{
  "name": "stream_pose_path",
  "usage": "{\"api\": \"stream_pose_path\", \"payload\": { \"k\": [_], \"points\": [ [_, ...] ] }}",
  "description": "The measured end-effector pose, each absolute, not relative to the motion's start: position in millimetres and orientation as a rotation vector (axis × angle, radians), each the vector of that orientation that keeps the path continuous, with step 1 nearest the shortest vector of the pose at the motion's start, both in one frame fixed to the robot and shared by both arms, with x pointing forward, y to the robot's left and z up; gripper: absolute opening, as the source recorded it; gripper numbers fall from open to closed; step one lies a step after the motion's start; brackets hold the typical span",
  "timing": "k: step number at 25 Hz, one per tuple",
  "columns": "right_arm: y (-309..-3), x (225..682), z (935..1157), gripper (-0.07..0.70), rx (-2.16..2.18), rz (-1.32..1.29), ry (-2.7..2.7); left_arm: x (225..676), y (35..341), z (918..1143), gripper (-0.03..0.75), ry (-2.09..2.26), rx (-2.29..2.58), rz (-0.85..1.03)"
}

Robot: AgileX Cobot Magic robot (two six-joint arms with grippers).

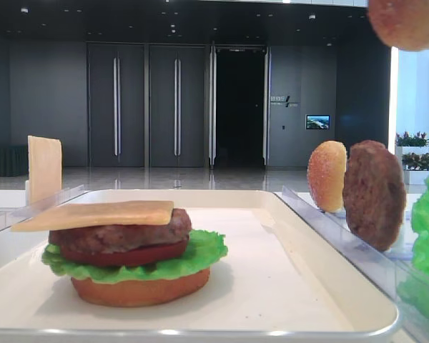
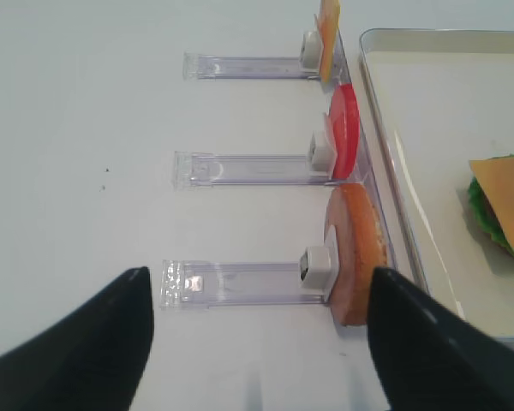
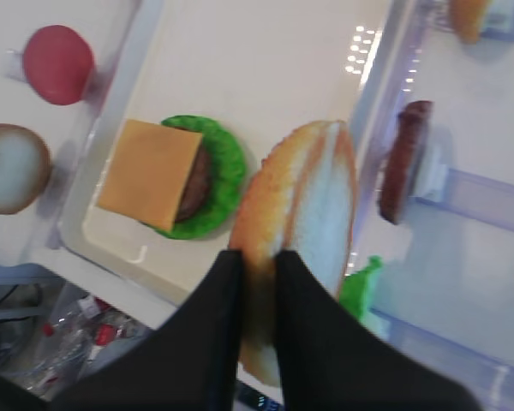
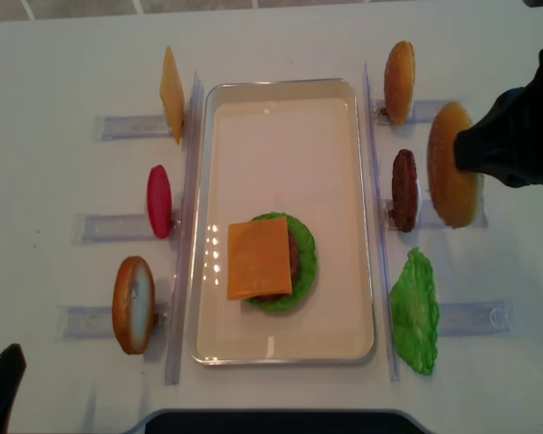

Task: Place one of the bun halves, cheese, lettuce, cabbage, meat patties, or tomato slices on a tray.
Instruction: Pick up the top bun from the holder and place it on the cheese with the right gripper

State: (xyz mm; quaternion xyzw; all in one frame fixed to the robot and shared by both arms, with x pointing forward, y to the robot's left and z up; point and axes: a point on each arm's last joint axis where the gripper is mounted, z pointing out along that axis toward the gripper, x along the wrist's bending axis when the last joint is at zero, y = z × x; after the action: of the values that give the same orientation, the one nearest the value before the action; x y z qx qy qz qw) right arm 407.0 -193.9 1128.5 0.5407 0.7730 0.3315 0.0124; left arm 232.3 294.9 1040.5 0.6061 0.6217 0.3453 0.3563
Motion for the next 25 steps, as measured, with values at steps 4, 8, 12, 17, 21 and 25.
{"api": "stream_pose_path", "payload": {
  "k": [4,8,12,17,21,25],
  "points": [
    [-176.8,414.7,1117.7,0.106,1.708,1.164,2.515,232.3,294.9,1040.5,0.589,1.605,1.565,0.892],
    [-159.6,422.6,1104.6,0.105,1.741,1.330,2.609,232.3,294.9,1040.5,0.589,1.605,1.565,0.892],
    [-146.3,428.9,1105.2,0.104,1.741,1.546,2.639,232.3,294.9,1040.5,0.589,1.605,1.565,0.892],
    [-135.9,438.5,1104.0,0.104,1.763,1.725,2.627,232.3,294.9,1040.5,0.589,1.605,1.565,0.892],
    [-136.1,446.1,1104.2,0.104,1.787,1.802,2.568,232.3,294.9,1040.5,0.589,1.605,1.565,0.892],
    [-136.1,446.4,1104.8,0.104,1.786,1.814,2.563,232.3,294.9,1040.5,0.589,1.605,1.565,0.892]
  ]
}}
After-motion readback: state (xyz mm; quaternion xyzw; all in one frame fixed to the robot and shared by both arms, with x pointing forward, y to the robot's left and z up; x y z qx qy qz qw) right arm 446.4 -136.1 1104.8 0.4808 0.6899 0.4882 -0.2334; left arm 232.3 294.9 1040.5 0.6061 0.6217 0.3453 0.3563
